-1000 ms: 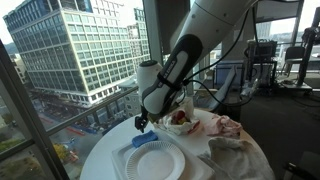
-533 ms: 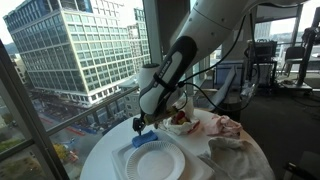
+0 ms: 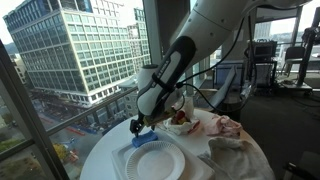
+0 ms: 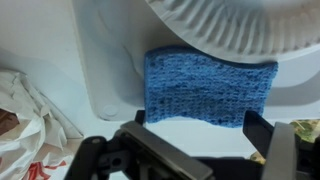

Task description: Clean the plate with the blue sponge

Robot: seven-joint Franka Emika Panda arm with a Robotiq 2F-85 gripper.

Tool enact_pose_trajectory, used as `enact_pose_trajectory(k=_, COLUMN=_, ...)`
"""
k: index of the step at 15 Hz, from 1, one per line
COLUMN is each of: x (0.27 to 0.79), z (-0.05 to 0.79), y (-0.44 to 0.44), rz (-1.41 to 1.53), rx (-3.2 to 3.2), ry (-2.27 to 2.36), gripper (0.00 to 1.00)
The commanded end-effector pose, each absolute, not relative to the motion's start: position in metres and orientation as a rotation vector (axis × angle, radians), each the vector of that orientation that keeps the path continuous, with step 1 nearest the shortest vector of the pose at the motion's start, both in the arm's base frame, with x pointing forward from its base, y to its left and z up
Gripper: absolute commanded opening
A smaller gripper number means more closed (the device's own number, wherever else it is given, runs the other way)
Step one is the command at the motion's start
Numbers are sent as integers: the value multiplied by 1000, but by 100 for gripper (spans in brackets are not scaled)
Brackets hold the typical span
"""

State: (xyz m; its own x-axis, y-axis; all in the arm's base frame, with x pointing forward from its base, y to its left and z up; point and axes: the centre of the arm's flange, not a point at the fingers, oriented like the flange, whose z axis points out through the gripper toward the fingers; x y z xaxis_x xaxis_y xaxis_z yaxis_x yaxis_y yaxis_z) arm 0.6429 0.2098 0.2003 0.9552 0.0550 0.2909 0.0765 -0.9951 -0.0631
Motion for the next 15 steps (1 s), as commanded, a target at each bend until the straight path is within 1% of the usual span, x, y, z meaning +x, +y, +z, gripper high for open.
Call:
enact_pose_trajectory(k=1, x=638, z=227, y=230, rz=-455, rx=-3045, ry=-412, gripper=100)
enact_pose_trajectory(k=5, x=640, z=254, y=235, rz=-412, rx=-3005, ry=-752, gripper=100)
enact_pose_trajectory(k=8, x=638, z=263, y=227, rz=-298, rx=-2973, ry=-989, gripper=100)
enact_pose_trajectory(k=11, x=639, z=253, y=211, rz=-204, rx=-2921, ry=-1225, gripper=100)
enact_pose_trajectory(k=15, x=636, z=229, y=198, rz=-184, rx=-2807, ry=-1536, gripper=100)
